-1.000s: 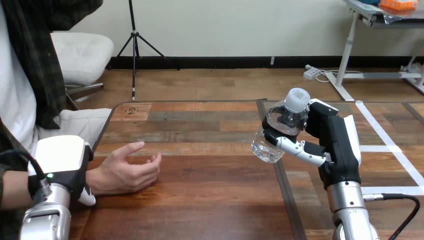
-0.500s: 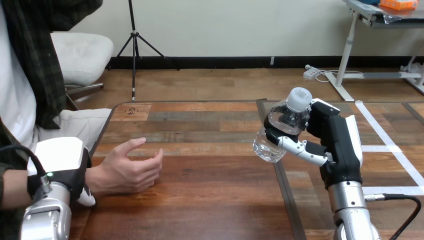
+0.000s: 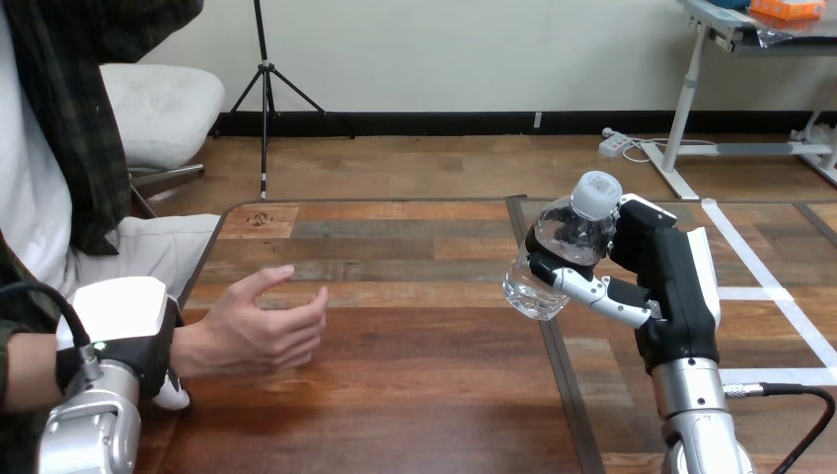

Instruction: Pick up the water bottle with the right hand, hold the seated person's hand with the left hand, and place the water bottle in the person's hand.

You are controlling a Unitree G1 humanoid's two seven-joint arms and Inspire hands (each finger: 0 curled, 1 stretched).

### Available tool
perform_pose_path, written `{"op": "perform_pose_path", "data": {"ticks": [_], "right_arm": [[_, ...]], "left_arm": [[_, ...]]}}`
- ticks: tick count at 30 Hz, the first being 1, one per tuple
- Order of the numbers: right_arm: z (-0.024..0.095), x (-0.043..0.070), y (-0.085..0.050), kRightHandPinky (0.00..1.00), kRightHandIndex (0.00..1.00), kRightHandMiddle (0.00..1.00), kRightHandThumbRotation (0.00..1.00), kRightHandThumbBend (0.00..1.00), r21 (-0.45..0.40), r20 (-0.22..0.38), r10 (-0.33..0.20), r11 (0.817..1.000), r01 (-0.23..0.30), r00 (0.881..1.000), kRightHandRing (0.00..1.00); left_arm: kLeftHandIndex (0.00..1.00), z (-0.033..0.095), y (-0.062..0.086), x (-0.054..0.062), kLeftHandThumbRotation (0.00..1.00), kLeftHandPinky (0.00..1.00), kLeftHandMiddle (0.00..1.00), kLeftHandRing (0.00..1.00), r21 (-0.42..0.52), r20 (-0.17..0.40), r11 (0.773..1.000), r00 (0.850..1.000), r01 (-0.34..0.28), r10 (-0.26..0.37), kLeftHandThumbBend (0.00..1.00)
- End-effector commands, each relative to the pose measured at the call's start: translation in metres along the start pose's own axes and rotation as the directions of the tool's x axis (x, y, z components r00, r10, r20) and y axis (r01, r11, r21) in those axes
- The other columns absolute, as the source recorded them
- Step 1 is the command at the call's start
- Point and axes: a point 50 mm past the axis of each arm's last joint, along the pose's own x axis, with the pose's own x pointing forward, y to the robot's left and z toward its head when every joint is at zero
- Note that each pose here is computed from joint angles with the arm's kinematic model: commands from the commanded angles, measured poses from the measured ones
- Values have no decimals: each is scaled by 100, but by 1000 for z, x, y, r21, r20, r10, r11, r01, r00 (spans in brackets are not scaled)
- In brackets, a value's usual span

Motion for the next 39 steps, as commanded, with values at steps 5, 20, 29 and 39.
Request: {"op": "perform_pose_path", "data": {"ticks": [5,20,29,39], "right_arm": [[25,24,-2,38,51,49,0,73,7,136,-17,1000,16,991,42],[25,25,-3,36,51,50,0,74,8,134,-22,1000,21,991,42],[25,26,-4,36,52,50,0,74,8,128,-24,1000,24,991,41],[25,26,-4,36,52,50,0,73,5,129,-21,1000,21,991,42]], "left_arm": [[67,7,-19,-5,0,60,66,63,5,32,997,996,78,-78,79],[65,8,-23,-4,0,58,63,61,-9,58,999,997,46,-45,79],[61,8,-26,-4,0,57,61,59,-54,84,999,996,3,1,77],[57,9,-30,-5,0,52,56,54,-108,127,990,987,-87,101,78]]}}
